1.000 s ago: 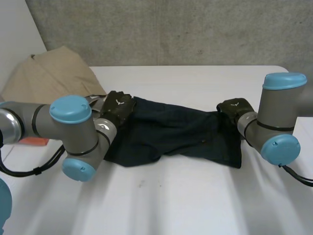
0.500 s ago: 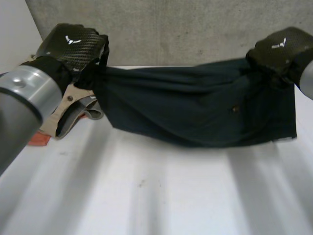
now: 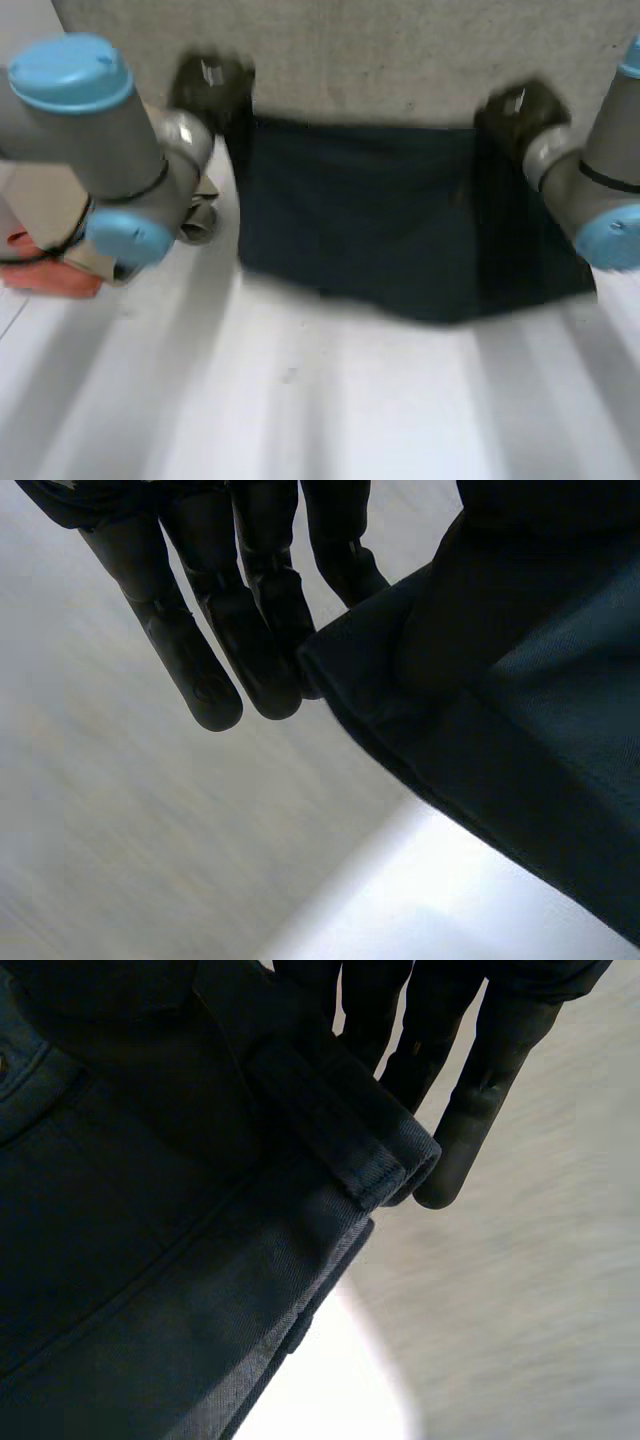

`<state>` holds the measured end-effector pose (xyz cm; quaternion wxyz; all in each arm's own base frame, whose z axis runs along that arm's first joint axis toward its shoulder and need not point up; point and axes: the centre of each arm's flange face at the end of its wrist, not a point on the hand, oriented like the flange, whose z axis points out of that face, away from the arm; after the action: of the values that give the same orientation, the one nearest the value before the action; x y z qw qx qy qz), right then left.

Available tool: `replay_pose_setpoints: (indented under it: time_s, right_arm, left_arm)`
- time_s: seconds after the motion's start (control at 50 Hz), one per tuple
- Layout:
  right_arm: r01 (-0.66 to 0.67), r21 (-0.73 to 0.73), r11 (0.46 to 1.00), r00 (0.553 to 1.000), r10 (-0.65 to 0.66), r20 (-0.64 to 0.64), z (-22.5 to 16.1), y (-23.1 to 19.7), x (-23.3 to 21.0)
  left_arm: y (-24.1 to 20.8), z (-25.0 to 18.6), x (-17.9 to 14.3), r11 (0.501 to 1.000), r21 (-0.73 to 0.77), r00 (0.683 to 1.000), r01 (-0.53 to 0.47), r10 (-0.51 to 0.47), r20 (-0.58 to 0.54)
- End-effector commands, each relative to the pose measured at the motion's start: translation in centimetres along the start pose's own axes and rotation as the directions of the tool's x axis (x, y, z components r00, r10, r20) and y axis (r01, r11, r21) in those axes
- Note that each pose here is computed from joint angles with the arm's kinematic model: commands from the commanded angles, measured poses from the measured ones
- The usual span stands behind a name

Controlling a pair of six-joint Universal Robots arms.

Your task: Fold the laundry.

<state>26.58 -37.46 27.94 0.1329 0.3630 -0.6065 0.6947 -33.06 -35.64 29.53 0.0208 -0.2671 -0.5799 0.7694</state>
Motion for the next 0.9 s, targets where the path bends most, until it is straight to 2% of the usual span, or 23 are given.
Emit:
replay_pose_setpoints:
  time_s: [0.02, 0.04, 0.1, 0.18, 0.2, 0.28, 0.42, 0.52, 0.6, 0.72, 0.9]
  right_arm:
    - [0.063, 0.472, 0.879, 0.894, 0.16, -0.418, 1.4, -7.7, 5.9]
    - [0.074, 0.495, 0.866, 0.887, 0.169, -0.429, 1.3, -8.1, 6.0]
    - [0.066, 0.492, 0.868, 0.897, 0.164, -0.411, 1.2, -8.1, 5.7]
    - [0.017, 0.408, 0.913, 0.939, 0.126, -0.321, 0.9, -6.7, 3.7]
    - [-0.006, 0.348, 0.938, 0.957, 0.107, -0.27, 0.9, -5.5, 2.7]
    - [-0.055, 0.187, 0.981, 0.99, 0.078, -0.119, 0.8, -1.4, -1.3]
    - [-0.074, -0.032, 0.997, 0.995, 0.076, 0.062, -0.5, 5.2, -7.7]
    - [-0.065, -0.125, 0.99, 0.988, 0.081, 0.129, -2.1, 7.5, -9.7]
    - [-0.065, -0.187, 0.98, 0.98, 0.098, 0.171, -3.6, 8.0, -10.0]
    - [-0.109, -0.259, 0.96, 0.967, 0.162, 0.194, -5.8, 6.8, -8.5]
    - [-0.271, -0.322, 0.907, 0.928, 0.335, 0.165, -8.2, 3.4, -5.2]
  left_arm:
    - [-9.5, 2.3, -4.7, 0.881, 0.47, 0.965, -0.049, -0.078, 0.248]
    - [-10.8, 1.9, -5.3, 0.859, 0.509, 0.96, -0.057, -0.093, 0.265]
    - [-10.4, 1.5, -5.0, 0.871, 0.489, 0.964, -0.051, -0.085, 0.252]
    - [-7.1, 0.8, -3.4, 0.921, 0.389, 0.977, -0.025, -0.06, 0.205]
    - [-5.3, 0.4, -2.7, 0.942, 0.336, 0.982, -0.016, -0.048, 0.18]
    - [-0.7, -1.5, -0.7, 0.981, 0.193, 0.993, 0.001, -0.025, 0.119]
    - [6.0, -5.3, 2.6, 1.0, -0.03, 1.0, 0.006, -0.005, 0.014]
    - [9.2, -8.1, 4.0, 0.988, -0.153, 0.999, -0.003, -0.004, -0.042]
    - [9.5, -9.4, 4.0, 0.983, -0.182, 0.998, -0.006, -0.004, -0.055]
    - [7.6, -10.8, 3.3, 0.988, -0.155, 0.998, -0.003, -0.006, -0.058]
    - [4.9, -12.4, 3.5, 0.996, -0.09, 0.994, 0.008, -0.018, -0.105]
